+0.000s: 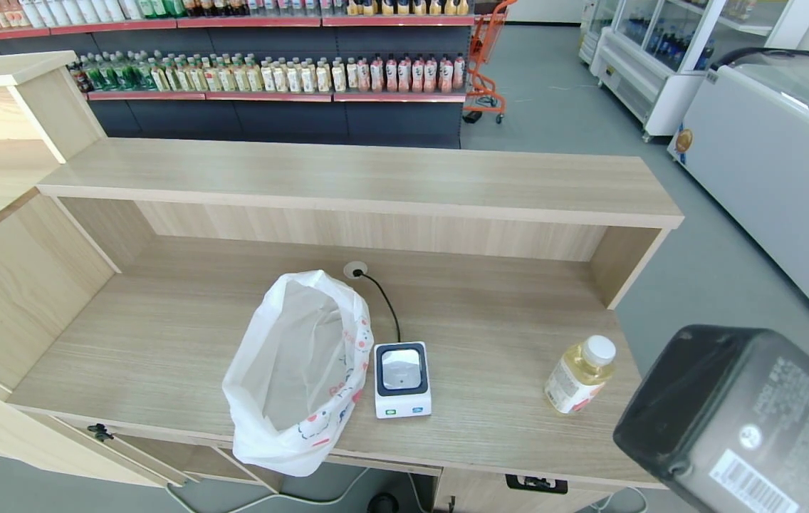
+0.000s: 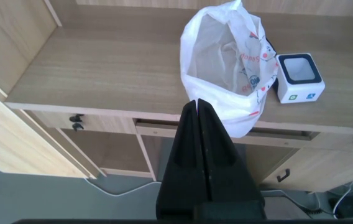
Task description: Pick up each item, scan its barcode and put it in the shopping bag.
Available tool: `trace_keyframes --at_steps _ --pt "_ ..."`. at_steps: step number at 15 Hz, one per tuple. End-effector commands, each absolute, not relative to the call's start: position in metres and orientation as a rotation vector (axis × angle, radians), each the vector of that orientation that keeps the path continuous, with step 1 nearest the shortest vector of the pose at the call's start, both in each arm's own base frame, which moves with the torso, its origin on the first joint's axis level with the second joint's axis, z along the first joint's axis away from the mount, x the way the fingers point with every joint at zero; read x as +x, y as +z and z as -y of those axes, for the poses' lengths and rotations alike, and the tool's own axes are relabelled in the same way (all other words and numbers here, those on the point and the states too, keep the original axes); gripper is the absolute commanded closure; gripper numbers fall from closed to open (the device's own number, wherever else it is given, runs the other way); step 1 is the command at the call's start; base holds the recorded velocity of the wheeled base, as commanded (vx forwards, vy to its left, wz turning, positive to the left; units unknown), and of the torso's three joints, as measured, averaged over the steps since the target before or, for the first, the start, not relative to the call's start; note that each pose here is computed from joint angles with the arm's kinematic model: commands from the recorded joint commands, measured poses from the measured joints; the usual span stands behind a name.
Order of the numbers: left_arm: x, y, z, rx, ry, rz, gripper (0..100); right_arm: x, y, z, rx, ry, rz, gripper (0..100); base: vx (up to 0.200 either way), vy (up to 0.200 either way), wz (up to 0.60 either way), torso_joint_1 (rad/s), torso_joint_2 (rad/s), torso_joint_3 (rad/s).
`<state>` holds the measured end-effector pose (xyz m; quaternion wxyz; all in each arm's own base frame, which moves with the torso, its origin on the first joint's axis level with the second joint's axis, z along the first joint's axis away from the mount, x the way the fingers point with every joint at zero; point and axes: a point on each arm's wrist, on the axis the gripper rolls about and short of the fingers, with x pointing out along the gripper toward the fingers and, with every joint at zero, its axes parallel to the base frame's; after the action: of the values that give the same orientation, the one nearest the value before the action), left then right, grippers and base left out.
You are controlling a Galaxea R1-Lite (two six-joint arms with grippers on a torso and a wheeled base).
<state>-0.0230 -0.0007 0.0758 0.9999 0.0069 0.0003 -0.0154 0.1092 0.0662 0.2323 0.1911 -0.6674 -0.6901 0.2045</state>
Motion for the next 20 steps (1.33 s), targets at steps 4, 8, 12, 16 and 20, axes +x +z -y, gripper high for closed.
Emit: trace_keyframes --at_steps 4,8,12,16,20 --pt "-0.023 0.076 0.001 0.014 -0.031 -0.003 100 0.109 0.232 -0.066 -1.877 0.573 1.937 100 0.000 0.000 0.00 0.000 0.00 0.000" --pt "-0.023 0.076 0.001 0.014 -0.031 -0.003 100 0.117 0.225 -0.035 -1.849 0.782 1.197 100 0.000 0.000 0.00 0.000 0.00 0.000" --pt "-0.023 0.076 0.001 0.014 -0.031 -0.001 100 0.088 0.226 -0.021 -1.354 0.778 0.503 100 0.000 0.000 0.00 0.000 0.00 0.000" --pt "-0.023 0.076 0.001 0.014 -0.031 -0.001 100 0.072 0.240 -0.018 -0.608 0.740 0.098 100 0.000 0.000 0.00 0.000 0.00 0.000" --pt "-0.023 0.076 0.001 0.014 -0.031 -0.003 100 0.109 0.227 -0.015 0.304 0.417 -0.386 100 0.000 0.000 0.00 0.000 0.00 0.000"
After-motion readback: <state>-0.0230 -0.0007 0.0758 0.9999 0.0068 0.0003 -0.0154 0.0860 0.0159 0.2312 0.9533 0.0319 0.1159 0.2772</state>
